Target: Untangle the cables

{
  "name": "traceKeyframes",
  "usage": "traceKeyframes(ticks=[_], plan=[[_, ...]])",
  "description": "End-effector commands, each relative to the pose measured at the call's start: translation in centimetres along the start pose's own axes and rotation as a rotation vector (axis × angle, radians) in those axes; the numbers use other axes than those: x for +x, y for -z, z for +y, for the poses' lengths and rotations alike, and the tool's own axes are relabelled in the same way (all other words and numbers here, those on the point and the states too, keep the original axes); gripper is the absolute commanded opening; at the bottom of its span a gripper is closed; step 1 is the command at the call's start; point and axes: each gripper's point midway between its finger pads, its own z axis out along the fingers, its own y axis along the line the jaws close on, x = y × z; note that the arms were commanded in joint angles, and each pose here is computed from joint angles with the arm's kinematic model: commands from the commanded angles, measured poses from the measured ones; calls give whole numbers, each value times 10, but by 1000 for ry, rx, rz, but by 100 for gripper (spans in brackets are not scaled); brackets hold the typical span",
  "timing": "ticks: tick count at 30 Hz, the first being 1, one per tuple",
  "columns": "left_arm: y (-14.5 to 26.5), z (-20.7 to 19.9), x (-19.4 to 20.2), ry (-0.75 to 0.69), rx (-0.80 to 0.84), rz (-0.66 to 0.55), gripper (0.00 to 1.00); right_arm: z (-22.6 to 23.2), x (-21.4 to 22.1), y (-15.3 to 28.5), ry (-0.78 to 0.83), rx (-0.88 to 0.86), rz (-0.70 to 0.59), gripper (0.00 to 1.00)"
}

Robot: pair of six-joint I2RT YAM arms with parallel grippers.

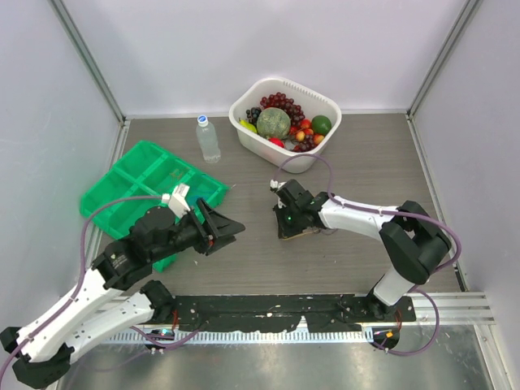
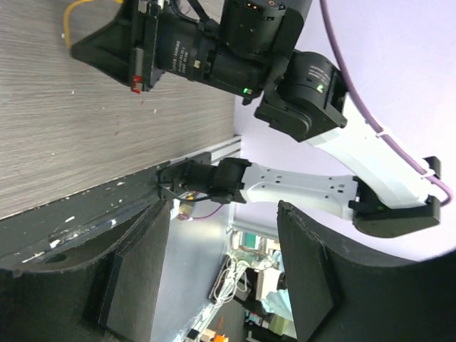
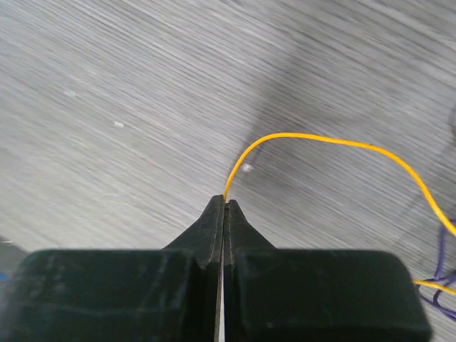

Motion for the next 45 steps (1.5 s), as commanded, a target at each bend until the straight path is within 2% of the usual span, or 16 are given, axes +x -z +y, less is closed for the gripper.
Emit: traceKeyframes(ticks=[1,8,10,11,15,20,24,31,36,40,45], plan=[[-5,-2,-2,61,34,-14,65,61,-44,22,-135,-268,-112,1],[-30,-12,1,46,59,29,65,63,-55,44,-136,-279,-146,1],[-41,-14,4,30,56,54,65,53,-55,45,-69,-233,-152,19],[-48,-12,6,27,45,72,65,45,-58,43,-57,-189,-158,35],[-69,-12,10,11,24,115,64,17,-52,34,61,-82,-138,49],[-79,-11,12,1,2,140,64,10,-50,25,226,-68,-102,50],[-73,-6,12,-6,-15,133,64,-1,-58,22,257,-8,-130,50],[-70,1,13,19,-7,121,65,-30,-51,10,304,127,-98,51],[-70,2,14,8,-14,128,66,-32,-40,1,302,125,-57,49],[-70,-1,14,-5,-10,137,66,-18,-34,-1,299,38,-60,45],[-65,-3,14,-31,-20,147,66,-16,-26,-7,272,25,-42,38]])
